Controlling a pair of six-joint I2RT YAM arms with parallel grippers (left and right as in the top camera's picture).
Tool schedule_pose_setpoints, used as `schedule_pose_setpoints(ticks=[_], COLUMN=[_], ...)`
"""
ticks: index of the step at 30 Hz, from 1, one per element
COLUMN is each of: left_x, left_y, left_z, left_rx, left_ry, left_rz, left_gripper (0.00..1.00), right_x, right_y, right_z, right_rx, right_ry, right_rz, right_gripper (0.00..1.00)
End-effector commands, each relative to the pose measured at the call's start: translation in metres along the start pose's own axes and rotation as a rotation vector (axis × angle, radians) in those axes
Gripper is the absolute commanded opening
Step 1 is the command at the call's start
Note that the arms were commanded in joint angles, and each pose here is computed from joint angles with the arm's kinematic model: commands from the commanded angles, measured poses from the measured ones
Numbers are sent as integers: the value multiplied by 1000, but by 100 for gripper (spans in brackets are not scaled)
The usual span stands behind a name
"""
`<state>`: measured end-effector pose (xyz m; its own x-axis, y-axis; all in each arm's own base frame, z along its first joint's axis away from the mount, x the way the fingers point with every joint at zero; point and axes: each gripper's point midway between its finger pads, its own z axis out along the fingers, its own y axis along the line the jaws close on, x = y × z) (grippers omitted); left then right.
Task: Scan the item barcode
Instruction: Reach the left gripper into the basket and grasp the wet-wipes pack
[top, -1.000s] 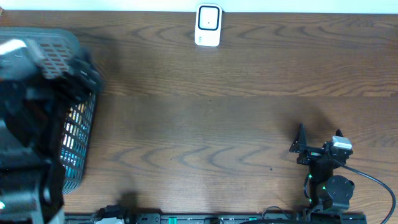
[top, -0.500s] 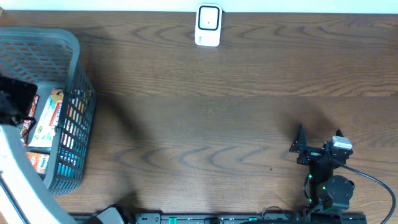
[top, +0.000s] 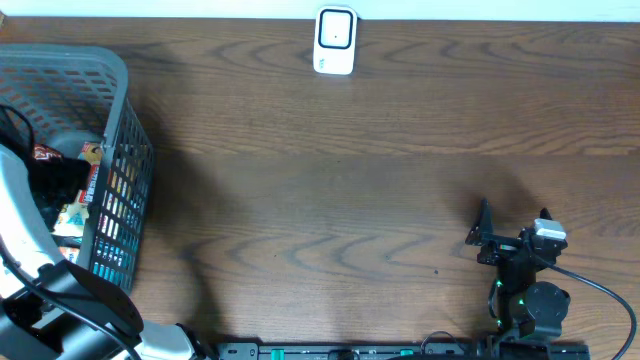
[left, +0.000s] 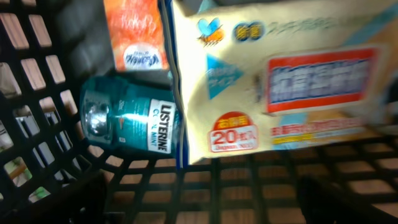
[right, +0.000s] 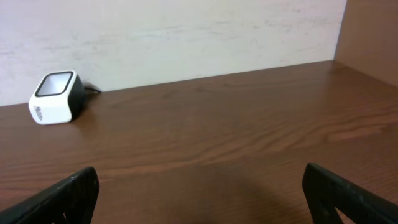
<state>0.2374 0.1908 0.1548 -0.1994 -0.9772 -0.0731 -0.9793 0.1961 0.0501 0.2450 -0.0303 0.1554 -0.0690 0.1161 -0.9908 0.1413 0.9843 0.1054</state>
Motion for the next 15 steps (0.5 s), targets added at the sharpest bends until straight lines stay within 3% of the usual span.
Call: schedule_pose_setpoints(ticks=[1, 7, 15], left_x=[5, 14, 10], left_y=[3, -12, -22], left_z=[20, 64, 100], left_rx=[-11, 82, 140], left_ry=[16, 56, 1], left_rz=[34, 38, 34], left_gripper=[98, 98, 98], right_x=[1, 1, 1], right_y=[0, 0, 0], right_z=[0, 0, 0], right_rx=[3, 3, 3], right_ry=[0, 0, 0], right_rz=[-13, -13, -13], right_gripper=[99, 99, 99])
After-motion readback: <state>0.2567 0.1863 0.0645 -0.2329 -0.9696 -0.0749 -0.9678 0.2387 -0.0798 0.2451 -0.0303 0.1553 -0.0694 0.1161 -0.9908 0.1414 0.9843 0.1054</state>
